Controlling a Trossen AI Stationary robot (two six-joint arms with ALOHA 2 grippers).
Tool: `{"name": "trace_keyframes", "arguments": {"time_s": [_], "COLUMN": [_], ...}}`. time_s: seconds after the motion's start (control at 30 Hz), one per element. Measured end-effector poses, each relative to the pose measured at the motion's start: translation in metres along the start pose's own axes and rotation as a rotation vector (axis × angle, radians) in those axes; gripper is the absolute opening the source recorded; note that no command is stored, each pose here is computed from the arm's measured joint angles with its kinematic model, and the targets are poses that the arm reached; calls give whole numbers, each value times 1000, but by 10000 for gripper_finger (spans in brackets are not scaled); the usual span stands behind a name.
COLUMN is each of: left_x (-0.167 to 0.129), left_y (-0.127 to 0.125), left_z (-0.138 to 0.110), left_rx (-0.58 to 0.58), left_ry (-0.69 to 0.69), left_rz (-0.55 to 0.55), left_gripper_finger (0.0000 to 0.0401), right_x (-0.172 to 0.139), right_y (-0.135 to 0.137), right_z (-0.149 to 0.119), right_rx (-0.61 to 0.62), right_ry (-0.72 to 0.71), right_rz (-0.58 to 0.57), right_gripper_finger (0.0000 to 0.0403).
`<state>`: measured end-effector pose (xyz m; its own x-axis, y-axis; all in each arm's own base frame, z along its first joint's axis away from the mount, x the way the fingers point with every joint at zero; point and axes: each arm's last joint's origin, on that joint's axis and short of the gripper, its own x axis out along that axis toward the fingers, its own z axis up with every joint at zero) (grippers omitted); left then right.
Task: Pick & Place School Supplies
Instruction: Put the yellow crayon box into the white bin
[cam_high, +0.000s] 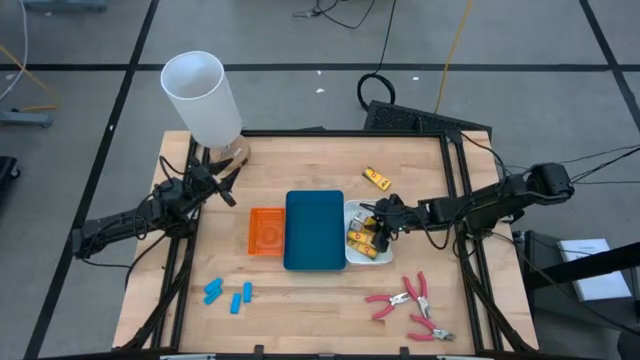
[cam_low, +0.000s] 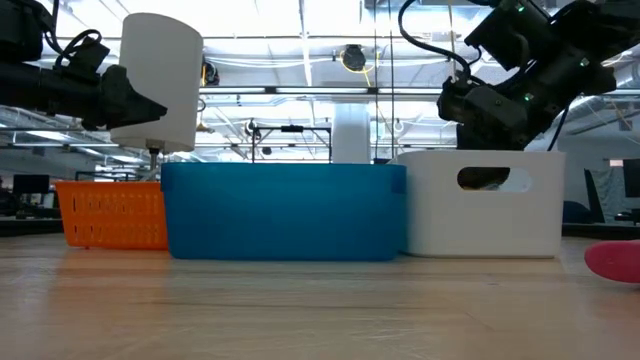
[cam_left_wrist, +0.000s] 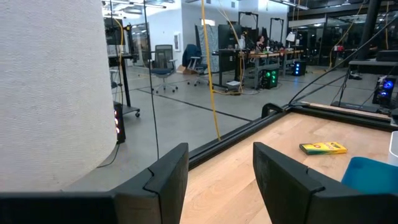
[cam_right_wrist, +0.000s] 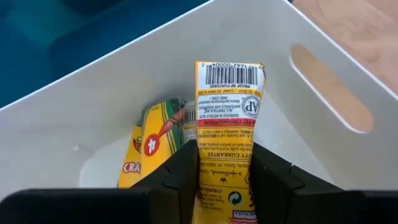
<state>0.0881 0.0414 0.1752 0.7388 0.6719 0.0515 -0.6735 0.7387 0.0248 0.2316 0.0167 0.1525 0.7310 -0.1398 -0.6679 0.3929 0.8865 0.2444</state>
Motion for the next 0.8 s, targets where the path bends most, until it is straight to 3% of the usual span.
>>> {"name": "trace_keyframes", "arguments": {"time_s": [0.8], "left_x": [0], "left_y": [0], "left_z": [0], "left_rx": [0], "left_ry": [0], "left_rz": [0], "left_gripper_finger": [182], "right_x": [1], "right_y": [-6], "right_z": [-8], "right_rx": [30], "right_ry": [-4], "right_rz": [-56], "right_gripper_finger": [113]}}
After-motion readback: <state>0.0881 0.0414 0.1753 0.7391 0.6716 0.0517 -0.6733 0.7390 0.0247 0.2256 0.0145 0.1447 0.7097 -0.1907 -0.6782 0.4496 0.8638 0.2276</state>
